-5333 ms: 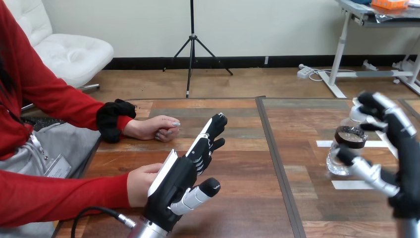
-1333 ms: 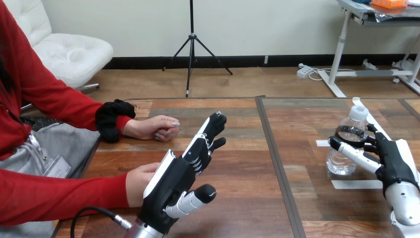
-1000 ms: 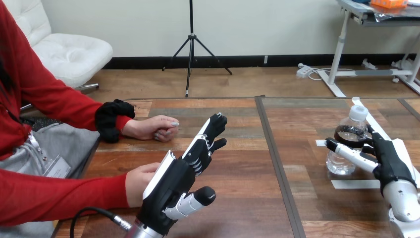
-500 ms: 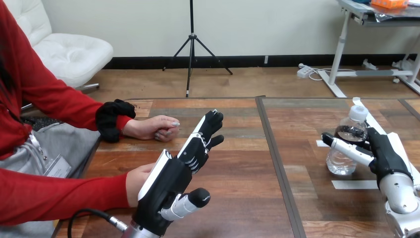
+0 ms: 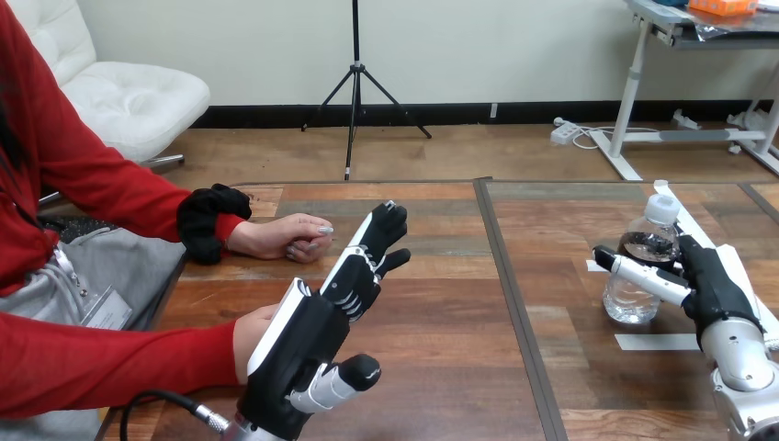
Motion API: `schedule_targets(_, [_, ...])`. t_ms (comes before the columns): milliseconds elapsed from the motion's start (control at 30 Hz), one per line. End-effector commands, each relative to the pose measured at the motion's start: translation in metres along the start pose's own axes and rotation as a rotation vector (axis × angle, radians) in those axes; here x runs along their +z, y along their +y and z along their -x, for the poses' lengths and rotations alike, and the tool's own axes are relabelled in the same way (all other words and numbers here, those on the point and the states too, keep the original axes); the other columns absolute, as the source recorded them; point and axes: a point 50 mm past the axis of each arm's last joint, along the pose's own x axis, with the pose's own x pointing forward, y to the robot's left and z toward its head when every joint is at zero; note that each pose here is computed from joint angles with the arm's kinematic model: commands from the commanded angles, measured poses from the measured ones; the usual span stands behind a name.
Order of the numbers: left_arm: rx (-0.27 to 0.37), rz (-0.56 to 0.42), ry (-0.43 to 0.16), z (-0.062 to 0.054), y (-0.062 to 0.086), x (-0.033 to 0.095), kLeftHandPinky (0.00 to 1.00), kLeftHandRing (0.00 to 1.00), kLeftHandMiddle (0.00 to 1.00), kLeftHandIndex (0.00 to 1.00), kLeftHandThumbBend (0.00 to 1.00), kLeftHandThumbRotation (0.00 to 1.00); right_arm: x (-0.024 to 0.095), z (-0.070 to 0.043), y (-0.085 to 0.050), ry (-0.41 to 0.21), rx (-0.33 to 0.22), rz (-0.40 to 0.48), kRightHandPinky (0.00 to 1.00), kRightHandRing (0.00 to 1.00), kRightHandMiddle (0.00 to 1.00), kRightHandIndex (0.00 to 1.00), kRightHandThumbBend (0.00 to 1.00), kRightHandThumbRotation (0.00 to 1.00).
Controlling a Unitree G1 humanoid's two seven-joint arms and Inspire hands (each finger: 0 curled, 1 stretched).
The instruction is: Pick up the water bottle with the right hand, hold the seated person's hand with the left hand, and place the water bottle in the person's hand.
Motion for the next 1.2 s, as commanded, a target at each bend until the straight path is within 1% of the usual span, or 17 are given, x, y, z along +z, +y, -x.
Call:
schedule_targets(0, [0.000, -0.037, -0.059, -0.0096, 0.0077, 0.0077, 0.92, 0.98, 1.00, 1.00, 1.00, 0.84, 0.0345, -0.0110, 0.0046, -0.072, -0.003, -0.054, 0.71, 0.81, 0.86, 0.95, 1.00, 0.46])
schedule_targets(67, [-0.001, -0.033, -0.059, -0.0092, 0.0078, 0.0078, 0.92, 0.98, 1.00, 1.00, 1.00, 0.84, 0.0348, -0.0112, 0.0051, -0.069, -0.003, -0.059, 0.71, 0.81, 0.87, 0.94, 1.00, 0.43])
schedule_targets(167, [-0.004, -0.038, -0.057, -0.0084, 0.0086, 0.0081, 0.92, 0.98, 1.00, 1.00, 1.00, 0.84, 0.0352, -0.0118, 0.0056, -0.054, -0.026, -0.054, 0.70, 0.80, 0.85, 0.93, 1.00, 0.41])
schedule_targets(200, [-0.004, -0.036, -0.056, -0.0081, 0.0088, 0.0080, 0.92, 0.98, 1.00, 1.00, 1.00, 0.84, 0.0354, -0.0119, 0.0058, -0.052, -0.030, -0.069, 0.70, 0.79, 0.85, 0.92, 1.00, 0.40])
schedule_targets(267, [-0.005, -0.033, -0.054, -0.0079, 0.0091, 0.0079, 0.92, 0.98, 1.00, 1.00, 1.00, 0.84, 0.0357, -0.0120, 0.0061, -0.052, -0.032, -0.088, 0.68, 0.78, 0.84, 0.90, 1.00, 0.37])
schedule_targets(300, [-0.004, -0.038, -0.054, -0.0075, 0.0095, 0.0081, 0.92, 0.98, 1.00, 1.00, 1.00, 0.84, 0.0362, -0.0123, 0.0063, -0.045, -0.039, -0.093, 0.67, 0.77, 0.83, 0.90, 1.00, 0.36])
schedule_targets(333, [-0.004, -0.043, -0.054, -0.0071, 0.0098, 0.0083, 0.91, 0.98, 1.00, 1.00, 1.00, 0.85, 0.0366, -0.0126, 0.0065, -0.040, -0.045, -0.093, 0.66, 0.76, 0.81, 0.87, 1.00, 0.32])
schedule_targets(400, [-0.002, -0.047, -0.055, -0.0064, 0.0103, 0.0085, 0.91, 0.98, 1.00, 1.00, 1.00, 0.85, 0.0369, -0.0128, 0.0067, -0.034, -0.056, -0.099, 0.65, 0.75, 0.80, 0.85, 1.00, 0.30])
schedule_targets(467, [0.000, -0.048, -0.055, -0.0060, 0.0107, 0.0087, 0.91, 0.98, 1.00, 1.00, 1.00, 0.85, 0.0370, -0.0128, 0.0069, -0.033, -0.065, -0.104, 0.63, 0.73, 0.78, 0.82, 1.00, 0.27])
schedule_targets(500, [-0.001, -0.048, -0.054, -0.0058, 0.0109, 0.0086, 0.91, 0.98, 1.00, 1.00, 1.00, 0.85, 0.0378, -0.0128, 0.0070, -0.034, -0.079, -0.103, 0.63, 0.72, 0.77, 0.81, 1.00, 0.26])
schedule_targets(600, [-0.002, -0.047, -0.051, -0.0053, 0.0114, 0.0085, 0.91, 0.98, 1.00, 1.00, 1.00, 0.85, 0.0390, -0.0129, 0.0075, -0.037, -0.100, -0.099, 0.57, 0.66, 0.70, 0.74, 1.00, 0.18])
schedule_targets(767, [-0.006, -0.046, -0.040, -0.0040, 0.0125, 0.0081, 0.91, 0.98, 1.00, 1.00, 1.00, 0.85, 0.0391, -0.0126, 0.0076, -0.040, -0.111, -0.142, 0.53, 0.61, 0.64, 0.67, 0.99, 0.08])
schedule_targets(800, [-0.005, -0.044, -0.040, -0.0039, 0.0127, 0.0081, 0.91, 0.98, 1.00, 1.00, 1.00, 0.85, 0.0394, -0.0128, 0.0079, -0.036, -0.114, -0.166, 0.53, 0.60, 0.63, 0.66, 0.98, 0.07])
schedule_targets(867, [-0.003, -0.042, -0.042, -0.0037, 0.0130, 0.0082, 0.91, 0.98, 1.00, 1.00, 1.00, 0.84, 0.0399, -0.0130, 0.0084, -0.031, -0.117, -0.193, 0.45, 0.53, 0.58, 0.60, 0.97, 0.03])
schedule_targets(967, [-0.004, -0.054, -0.046, -0.0037, 0.0136, 0.0090, 0.91, 0.98, 1.00, 1.00, 1.00, 0.85, 0.0404, -0.0132, 0.0087, -0.027, -0.121, -0.168, 0.40, 0.48, 0.54, 0.57, 0.95, 0.02])
schedule_targets(1067, [0.000, -0.044, -0.045, -0.0038, 0.0136, 0.0086, 0.91, 0.98, 1.00, 1.00, 1.00, 0.85, 0.0399, -0.0132, 0.0092, -0.018, -0.122, -0.223, 0.37, 0.45, 0.52, 0.54, 0.93, 0.01])
schedule_targets(1167, [0.001, -0.050, -0.049, -0.0036, 0.0140, 0.0092, 0.91, 0.98, 1.00, 1.00, 1.00, 0.85, 0.0390, -0.0127, 0.0090, -0.019, -0.140, -0.199, 0.34, 0.41, 0.49, 0.51, 0.90, 0.00])
